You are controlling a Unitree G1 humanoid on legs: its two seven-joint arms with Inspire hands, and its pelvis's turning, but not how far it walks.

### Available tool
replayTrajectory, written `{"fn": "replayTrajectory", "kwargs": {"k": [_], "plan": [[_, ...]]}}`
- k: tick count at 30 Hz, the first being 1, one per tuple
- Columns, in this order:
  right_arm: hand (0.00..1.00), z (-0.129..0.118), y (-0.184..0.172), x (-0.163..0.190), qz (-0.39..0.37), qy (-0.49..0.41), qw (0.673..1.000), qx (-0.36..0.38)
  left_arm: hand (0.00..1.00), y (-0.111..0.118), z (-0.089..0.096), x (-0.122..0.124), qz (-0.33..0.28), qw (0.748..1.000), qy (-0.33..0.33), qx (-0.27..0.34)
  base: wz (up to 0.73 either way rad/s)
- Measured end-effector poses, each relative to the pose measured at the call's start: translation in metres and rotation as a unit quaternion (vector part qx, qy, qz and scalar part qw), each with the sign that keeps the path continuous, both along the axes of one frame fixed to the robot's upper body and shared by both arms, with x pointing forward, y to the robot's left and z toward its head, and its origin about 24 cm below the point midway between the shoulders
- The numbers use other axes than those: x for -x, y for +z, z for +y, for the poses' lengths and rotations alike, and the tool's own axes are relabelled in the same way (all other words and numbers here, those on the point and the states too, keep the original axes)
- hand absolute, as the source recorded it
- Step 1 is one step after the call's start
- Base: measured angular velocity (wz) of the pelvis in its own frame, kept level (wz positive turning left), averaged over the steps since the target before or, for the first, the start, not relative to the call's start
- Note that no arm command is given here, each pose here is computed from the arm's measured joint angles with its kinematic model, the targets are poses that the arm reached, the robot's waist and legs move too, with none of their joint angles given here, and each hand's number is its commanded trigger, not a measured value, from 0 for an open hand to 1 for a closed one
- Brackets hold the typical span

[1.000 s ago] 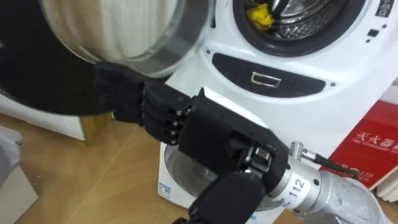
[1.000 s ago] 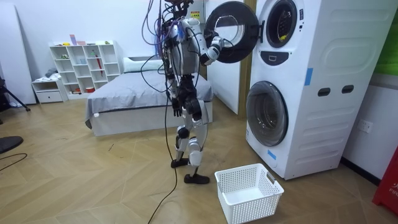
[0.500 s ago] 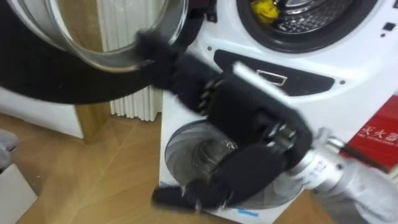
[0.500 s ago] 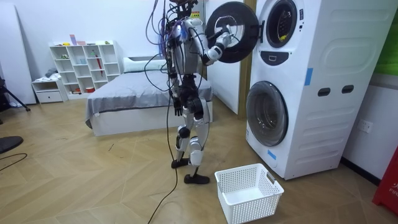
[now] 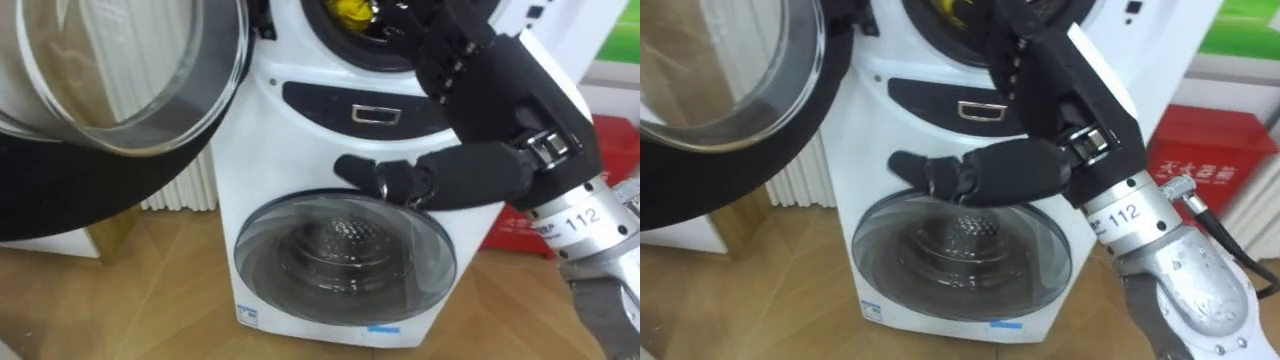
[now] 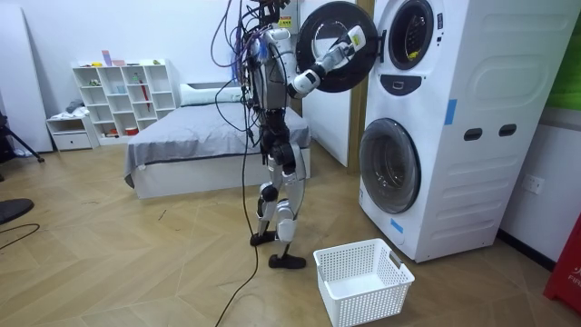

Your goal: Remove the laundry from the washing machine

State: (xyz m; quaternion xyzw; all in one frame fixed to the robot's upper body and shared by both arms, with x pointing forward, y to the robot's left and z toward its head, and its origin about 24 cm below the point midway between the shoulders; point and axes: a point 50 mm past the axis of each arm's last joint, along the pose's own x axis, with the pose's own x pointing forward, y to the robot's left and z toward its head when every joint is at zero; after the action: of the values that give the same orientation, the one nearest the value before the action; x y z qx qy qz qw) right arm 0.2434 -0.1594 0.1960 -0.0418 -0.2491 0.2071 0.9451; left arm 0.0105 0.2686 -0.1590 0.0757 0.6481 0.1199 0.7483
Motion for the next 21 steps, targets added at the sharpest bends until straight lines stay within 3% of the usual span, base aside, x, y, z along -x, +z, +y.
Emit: {"fn": "replayTrajectory", "kwargs": {"k": [17, 21], "plan": [[0.0, -0.007, -0.014, -0.025, 0.061, -0.054, 0.997, -0.002, 0.0, 0.001, 0.003, -0.009, 0.003, 1.0, 0.016, 0.001, -0.02], [0.0, 0.002, -0.02, -0.029, 0.072, -0.053, 0.996, 0.012, 0.0, 0.0, 0.001, -0.008, 0.012, 1.0, 0.009, 0.004, -0.13]]}}
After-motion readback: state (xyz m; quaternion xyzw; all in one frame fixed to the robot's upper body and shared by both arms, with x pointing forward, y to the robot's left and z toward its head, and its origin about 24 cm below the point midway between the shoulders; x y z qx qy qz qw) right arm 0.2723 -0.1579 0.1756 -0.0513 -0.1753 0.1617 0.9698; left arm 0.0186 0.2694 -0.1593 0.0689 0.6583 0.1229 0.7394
